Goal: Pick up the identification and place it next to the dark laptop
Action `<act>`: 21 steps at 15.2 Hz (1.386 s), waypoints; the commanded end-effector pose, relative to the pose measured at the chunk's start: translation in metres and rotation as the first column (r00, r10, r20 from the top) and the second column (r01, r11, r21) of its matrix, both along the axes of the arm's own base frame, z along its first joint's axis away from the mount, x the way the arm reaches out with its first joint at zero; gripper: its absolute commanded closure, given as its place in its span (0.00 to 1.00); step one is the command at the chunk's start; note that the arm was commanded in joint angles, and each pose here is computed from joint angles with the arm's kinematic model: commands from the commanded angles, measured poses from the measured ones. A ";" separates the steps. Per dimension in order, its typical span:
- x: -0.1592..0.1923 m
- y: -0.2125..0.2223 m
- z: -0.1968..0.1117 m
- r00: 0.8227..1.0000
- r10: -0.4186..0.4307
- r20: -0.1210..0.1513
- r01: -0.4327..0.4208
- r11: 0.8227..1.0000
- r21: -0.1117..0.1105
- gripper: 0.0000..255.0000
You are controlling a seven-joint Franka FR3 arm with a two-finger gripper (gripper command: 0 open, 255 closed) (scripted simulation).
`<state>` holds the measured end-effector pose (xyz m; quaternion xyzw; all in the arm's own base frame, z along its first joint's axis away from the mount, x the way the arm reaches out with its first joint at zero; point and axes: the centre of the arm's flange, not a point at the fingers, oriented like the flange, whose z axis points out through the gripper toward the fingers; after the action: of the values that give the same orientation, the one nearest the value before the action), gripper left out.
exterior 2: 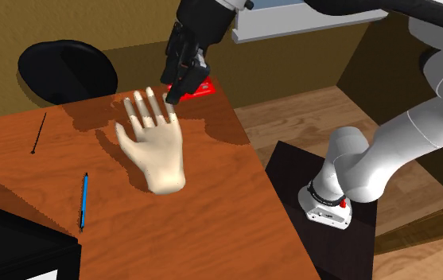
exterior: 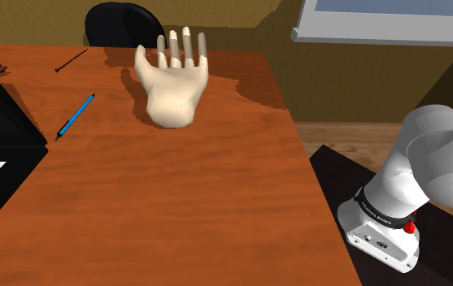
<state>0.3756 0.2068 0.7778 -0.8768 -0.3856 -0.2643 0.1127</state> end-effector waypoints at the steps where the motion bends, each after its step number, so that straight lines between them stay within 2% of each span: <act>1: -0.004 0.024 0.000 1.000 0.000 0.000 0.000 1.000 0.000 1.00; 21: -0.044 0.285 0.001 1.000 0.000 0.000 0.000 1.000 0.000 1.00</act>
<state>0.3333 0.4781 0.7792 -0.8762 -0.3873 -0.2636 0.1130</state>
